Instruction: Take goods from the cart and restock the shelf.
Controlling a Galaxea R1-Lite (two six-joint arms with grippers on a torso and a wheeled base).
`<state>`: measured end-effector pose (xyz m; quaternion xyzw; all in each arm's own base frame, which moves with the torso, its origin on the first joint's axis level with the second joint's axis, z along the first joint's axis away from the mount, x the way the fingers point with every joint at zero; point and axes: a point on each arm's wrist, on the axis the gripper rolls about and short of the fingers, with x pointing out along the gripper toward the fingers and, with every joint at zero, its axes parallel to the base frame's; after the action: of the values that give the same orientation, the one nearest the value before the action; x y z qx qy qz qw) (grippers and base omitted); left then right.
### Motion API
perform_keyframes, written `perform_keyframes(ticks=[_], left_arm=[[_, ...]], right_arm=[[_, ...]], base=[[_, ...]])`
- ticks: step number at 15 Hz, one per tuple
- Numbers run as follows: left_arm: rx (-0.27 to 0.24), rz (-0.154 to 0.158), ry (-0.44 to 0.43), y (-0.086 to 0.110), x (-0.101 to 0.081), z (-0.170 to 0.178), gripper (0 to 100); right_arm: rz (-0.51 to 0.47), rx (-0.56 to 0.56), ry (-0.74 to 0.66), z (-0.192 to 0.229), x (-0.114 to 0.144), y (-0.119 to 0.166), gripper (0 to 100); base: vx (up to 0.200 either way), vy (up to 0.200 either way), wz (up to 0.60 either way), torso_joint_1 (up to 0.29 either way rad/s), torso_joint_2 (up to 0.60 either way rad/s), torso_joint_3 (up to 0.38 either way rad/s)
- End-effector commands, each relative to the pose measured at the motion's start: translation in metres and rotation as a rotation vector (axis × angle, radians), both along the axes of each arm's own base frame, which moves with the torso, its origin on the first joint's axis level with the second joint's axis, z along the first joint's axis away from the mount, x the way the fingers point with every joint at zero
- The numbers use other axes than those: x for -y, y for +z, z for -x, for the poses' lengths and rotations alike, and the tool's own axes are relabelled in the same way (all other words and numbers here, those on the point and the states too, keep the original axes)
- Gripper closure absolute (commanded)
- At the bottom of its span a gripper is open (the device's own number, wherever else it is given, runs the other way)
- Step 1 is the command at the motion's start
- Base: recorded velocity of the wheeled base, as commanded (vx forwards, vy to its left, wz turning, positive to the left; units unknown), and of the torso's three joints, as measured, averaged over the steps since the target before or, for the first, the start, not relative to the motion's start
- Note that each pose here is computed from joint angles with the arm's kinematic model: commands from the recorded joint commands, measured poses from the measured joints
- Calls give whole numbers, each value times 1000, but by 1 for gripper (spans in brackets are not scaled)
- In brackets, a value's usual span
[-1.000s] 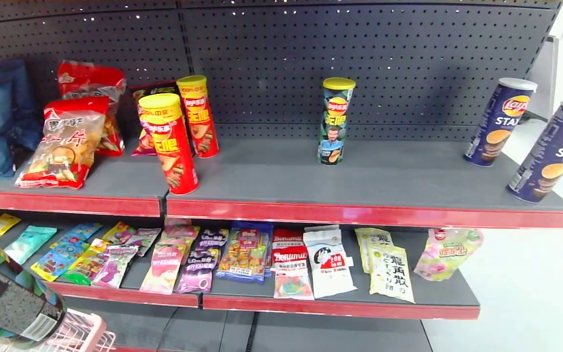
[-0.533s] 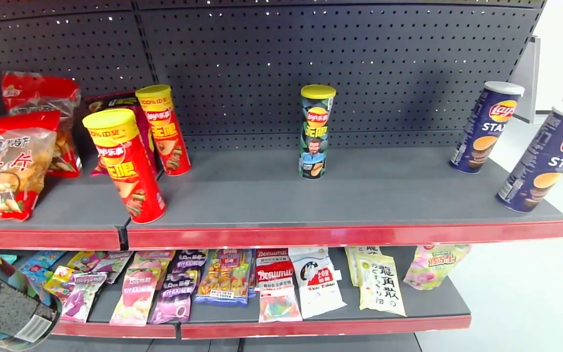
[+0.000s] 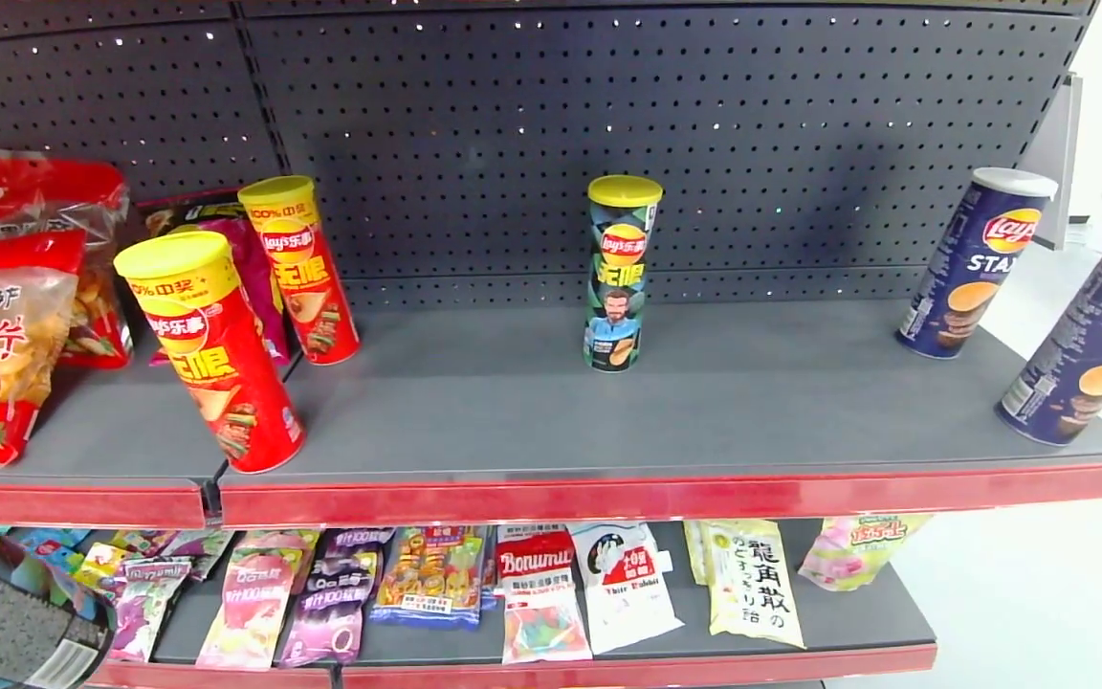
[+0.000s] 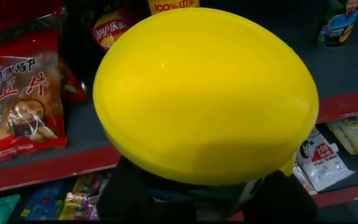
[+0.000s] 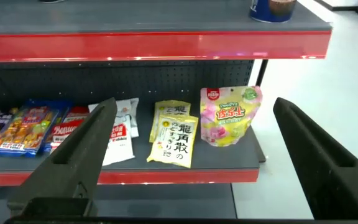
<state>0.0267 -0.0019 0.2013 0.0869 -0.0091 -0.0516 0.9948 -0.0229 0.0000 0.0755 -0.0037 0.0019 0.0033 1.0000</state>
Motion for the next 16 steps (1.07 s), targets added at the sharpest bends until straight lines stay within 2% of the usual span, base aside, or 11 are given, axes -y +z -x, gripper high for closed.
perform_keyframes(ticks=[1,2,3,4,5,6,7,8,11,12,16], left_arm=[[40,-5,6,-15,2,16,100],[47,-5,6,-18,2,21,100],[47,-7,5,-21,3,26,100],[40,-6,2,-24,3,31,100],[29,-5,-7,-29,4,35,100],[29,-5,-15,-31,4,38,100],[21,-4,-7,-34,4,41,100],[21,-3,-1,-34,4,42,100],[10,3,-11,-30,4,39,100],[19,2,-8,-28,4,39,100],[27,2,11,-29,4,41,100]], right_arm=[[2,-7,4,0,0,0,0],[22,-8,12,-1,0,1,0],[37,10,78,0,-1,28,0],[15,-32,106,-17,-2,83,0],[6,-46,147,-34,-3,120,0],[32,-74,200,-46,-5,132,0],[170,-140,359,-75,-13,140,0],[195,-165,421,-99,-21,145,0],[169,-173,599,-171,-67,158,0],[164,-181,607,-203,-81,154,0],[126,-158,628,-280,-116,154,0]], base=[[0,0,0,0,0,0],[0,0,0,0,0,0],[0,0,0,0,0,0],[0,0,0,0,0,0],[0,0,0,0,0,0],[0,0,0,0,0,0],[0,0,0,0,0,0],[0,0,0,0,0,0],[0,0,0,0,0,0],[0,0,0,0,0,0],[0,0,0,0,0,0]])
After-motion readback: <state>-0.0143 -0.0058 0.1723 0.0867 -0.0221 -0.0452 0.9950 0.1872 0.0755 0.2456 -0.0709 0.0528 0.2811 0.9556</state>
